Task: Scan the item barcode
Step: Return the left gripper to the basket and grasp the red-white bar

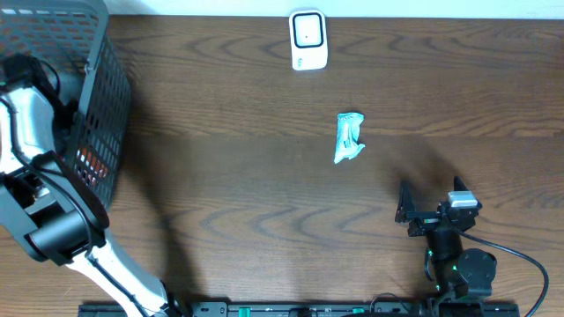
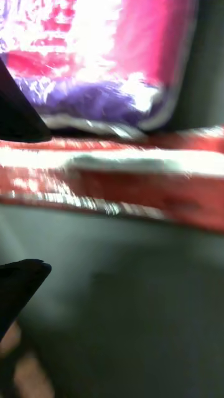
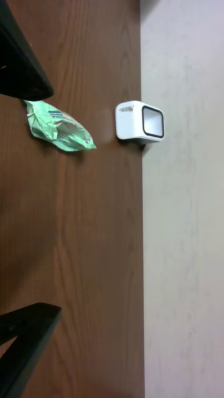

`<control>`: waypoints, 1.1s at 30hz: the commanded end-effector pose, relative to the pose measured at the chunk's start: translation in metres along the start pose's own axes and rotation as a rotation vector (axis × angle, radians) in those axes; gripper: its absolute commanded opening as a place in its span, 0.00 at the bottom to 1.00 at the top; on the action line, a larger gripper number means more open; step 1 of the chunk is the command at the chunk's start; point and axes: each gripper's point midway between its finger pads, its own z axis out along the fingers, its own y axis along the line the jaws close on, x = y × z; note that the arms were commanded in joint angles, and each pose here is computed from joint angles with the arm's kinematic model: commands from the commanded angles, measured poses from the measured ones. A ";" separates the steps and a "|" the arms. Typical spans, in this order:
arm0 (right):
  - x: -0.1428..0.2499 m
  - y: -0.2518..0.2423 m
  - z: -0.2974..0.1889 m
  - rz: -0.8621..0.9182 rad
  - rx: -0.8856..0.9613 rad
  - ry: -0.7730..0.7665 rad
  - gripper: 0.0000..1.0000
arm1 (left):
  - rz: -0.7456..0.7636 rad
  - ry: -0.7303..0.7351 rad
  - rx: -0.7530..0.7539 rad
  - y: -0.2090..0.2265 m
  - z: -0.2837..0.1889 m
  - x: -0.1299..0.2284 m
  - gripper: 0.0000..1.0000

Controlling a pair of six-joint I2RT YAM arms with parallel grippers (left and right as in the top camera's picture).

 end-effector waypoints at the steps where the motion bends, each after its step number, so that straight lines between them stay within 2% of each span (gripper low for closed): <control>1: 0.001 -0.002 0.000 -0.014 0.006 0.002 0.99 | -0.048 -0.026 -0.216 0.045 0.006 0.004 0.60; 9: 0.001 -0.002 0.000 -0.014 0.006 0.002 0.99 | -0.055 0.010 -0.107 0.038 0.033 0.017 0.60; 13: 0.001 -0.002 0.000 -0.014 0.006 0.002 0.99 | -0.055 0.019 -0.100 0.037 0.042 0.024 0.60; 14: 0.001 -0.002 0.000 -0.014 0.006 0.002 0.99 | -0.055 0.019 -0.100 0.037 0.042 0.024 0.56; 16: 0.001 -0.002 0.000 -0.014 0.006 0.002 0.99 | -0.055 0.017 -0.099 0.037 0.042 0.024 0.37; 18: 0.001 -0.002 0.000 -0.014 0.006 0.002 0.99 | -0.056 0.017 -0.082 0.034 0.040 0.024 0.13; 19: 0.001 -0.002 0.000 -0.014 0.006 0.002 0.99 | -0.057 0.019 -0.063 0.031 0.039 0.024 0.08; 21: 0.001 -0.002 0.000 -0.014 0.006 0.002 0.99 | -0.058 0.015 -0.006 0.021 0.033 0.022 0.07; 24: 0.001 -0.002 0.000 -0.014 0.006 0.002 0.99 | -0.057 -0.017 0.136 -0.003 0.008 0.012 0.07; 27: 0.001 -0.002 0.000 -0.014 0.006 0.002 0.99 | -0.047 -0.097 0.310 -0.031 -0.038 -0.004 0.07; 29: 0.001 -0.002 0.000 -0.014 0.006 0.002 0.99 | -0.046 -0.204 0.444 -0.050 -0.086 -0.019 0.07; 33: 0.001 -0.002 0.000 -0.014 0.006 0.002 0.99 | -0.083 -0.448 0.576 -0.057 -0.182 -0.037 0.07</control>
